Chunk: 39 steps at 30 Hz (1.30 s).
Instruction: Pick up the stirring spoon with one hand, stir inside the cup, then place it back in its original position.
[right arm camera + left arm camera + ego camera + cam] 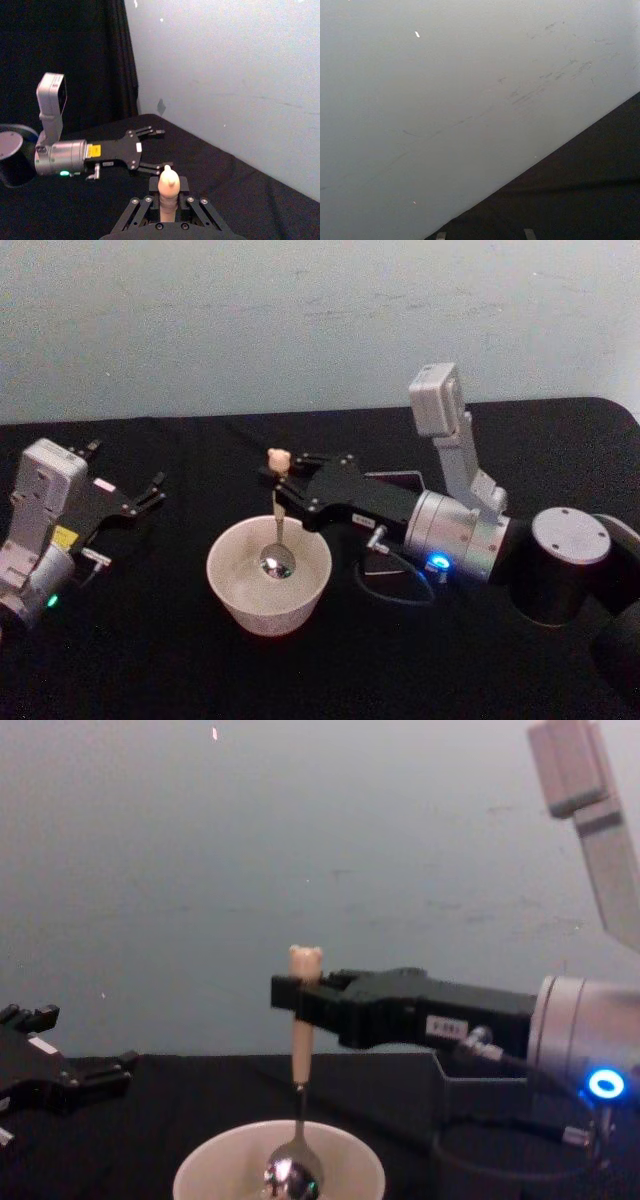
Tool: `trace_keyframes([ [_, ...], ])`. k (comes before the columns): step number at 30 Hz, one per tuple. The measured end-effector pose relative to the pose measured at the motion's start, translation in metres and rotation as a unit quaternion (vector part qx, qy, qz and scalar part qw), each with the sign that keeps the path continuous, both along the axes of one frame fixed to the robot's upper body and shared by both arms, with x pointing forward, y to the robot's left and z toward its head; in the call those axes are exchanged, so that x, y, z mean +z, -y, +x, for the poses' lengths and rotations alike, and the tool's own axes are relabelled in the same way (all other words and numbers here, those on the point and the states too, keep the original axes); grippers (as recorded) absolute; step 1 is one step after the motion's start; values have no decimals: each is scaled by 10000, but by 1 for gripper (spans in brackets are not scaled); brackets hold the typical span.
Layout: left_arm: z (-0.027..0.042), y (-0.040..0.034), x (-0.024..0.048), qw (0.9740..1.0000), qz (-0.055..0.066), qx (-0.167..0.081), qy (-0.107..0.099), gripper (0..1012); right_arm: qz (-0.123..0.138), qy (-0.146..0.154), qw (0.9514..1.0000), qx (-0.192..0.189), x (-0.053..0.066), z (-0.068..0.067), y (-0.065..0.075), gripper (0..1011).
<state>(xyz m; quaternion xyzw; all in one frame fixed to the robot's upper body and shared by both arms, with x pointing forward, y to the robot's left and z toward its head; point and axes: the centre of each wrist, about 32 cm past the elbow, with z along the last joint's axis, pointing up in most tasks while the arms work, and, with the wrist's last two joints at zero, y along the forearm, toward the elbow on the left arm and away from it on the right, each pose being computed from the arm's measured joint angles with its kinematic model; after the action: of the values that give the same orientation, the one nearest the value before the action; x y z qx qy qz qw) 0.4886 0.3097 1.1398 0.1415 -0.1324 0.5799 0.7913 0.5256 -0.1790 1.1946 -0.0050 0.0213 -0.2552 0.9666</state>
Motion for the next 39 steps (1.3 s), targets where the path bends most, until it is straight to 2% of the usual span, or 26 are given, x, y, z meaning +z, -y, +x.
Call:
trace_keyframes([
  [10, 0, 0, 0, 10000, 0, 0, 0, 1001, -242, 18, 9996, 159, -117, -3, -127, 218],
  [23, 0, 0, 0, 10000, 0, 0, 0, 1001, -393, 12, 9990, 196, -211, 69, -297, 218],
  [30, 0, 0, 0, 10000, 0, 0, 0, 1001, -431, 57, 9990, 54, -242, 166, -382, 218],
  [39, 0, 0, 0, 10000, 0, 0, 0, 1001, -436, 100, 9988, -206, -234, 267, -356, 218],
])
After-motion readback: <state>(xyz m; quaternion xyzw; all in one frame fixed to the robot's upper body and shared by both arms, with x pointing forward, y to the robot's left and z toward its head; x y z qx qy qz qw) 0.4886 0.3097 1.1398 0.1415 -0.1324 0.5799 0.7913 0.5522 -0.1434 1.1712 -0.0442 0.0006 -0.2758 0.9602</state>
